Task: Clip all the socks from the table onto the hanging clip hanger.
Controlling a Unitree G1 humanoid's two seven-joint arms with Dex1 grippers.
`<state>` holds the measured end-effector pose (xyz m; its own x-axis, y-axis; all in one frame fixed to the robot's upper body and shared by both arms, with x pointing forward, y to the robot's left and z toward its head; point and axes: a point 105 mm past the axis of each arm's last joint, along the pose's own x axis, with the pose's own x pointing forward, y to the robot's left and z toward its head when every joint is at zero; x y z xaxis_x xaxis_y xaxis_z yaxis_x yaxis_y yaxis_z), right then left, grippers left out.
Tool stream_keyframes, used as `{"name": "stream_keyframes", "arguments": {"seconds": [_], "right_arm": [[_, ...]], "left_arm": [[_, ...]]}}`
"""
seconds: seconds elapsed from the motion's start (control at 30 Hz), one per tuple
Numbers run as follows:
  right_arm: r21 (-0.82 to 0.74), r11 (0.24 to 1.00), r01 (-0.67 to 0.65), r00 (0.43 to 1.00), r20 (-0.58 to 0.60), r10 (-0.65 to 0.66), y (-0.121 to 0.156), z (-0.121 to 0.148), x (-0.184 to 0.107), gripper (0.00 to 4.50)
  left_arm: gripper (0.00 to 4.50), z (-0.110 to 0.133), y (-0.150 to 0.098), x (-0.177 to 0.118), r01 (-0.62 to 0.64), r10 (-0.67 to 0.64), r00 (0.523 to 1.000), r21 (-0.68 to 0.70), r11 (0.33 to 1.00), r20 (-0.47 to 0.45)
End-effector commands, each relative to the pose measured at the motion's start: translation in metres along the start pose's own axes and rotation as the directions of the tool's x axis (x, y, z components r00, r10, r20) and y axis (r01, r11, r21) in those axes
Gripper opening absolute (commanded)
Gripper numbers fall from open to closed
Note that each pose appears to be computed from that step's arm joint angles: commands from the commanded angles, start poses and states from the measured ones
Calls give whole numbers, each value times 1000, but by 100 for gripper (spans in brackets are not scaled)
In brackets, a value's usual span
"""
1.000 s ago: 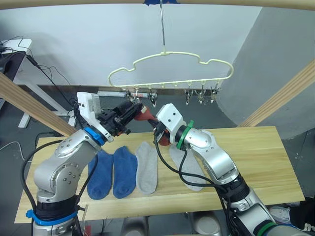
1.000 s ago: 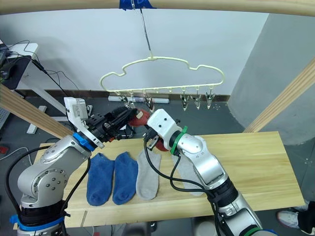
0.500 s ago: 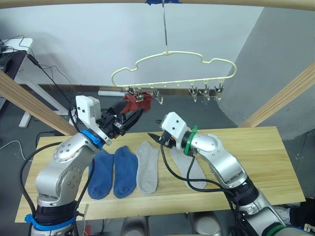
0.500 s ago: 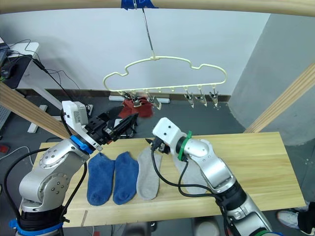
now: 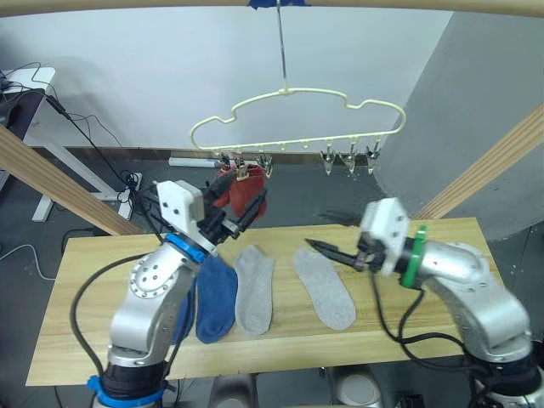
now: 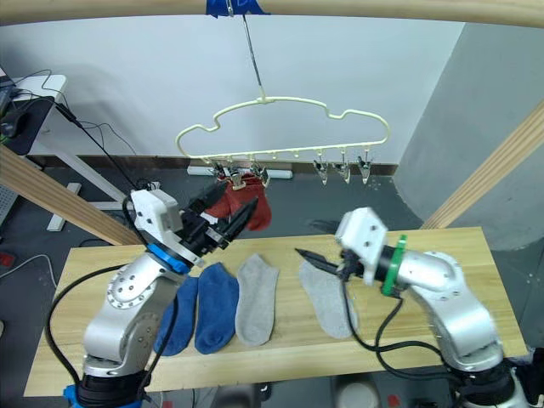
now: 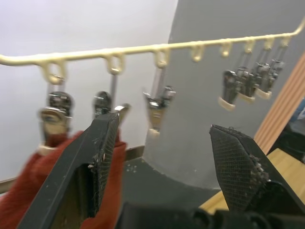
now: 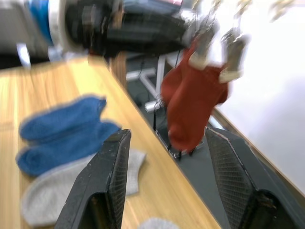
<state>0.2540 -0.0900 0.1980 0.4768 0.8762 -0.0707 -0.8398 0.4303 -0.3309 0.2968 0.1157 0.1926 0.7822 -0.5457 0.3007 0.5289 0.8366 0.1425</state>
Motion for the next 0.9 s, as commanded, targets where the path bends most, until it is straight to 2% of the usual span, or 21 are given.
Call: {"name": "stream_keyframes", "arguments": {"seconds": [0.03,0.1,0.3,0.5,0.73,0.9], "right_arm": [[24,999,-34,999,-2,34,0,11,-20,256],[27,1000,-6,1000,-23,7,-6,9,-30,256],[25,998,-66,995,-68,68,-7,16,-47,256],[-22,998,-60,995,-84,58,-15,20,-44,256],[-15,998,-63,995,-79,61,-10,18,-39,256],[-16,998,-62,995,-80,61,-11,17,-38,256]], "left_arm": [[336,7,-8,3,-10,9,998,17,1000,62],[336,7,-13,4,-7,6,997,17,1000,73],[336,5,-16,5,12,-14,997,30,999,70],[336,-2,-19,9,-29,27,998,28,999,60],[336,-4,-10,11,-149,145,986,42,988,79],[336,-9,-9,12,-170,167,984,34,985,65]]}}
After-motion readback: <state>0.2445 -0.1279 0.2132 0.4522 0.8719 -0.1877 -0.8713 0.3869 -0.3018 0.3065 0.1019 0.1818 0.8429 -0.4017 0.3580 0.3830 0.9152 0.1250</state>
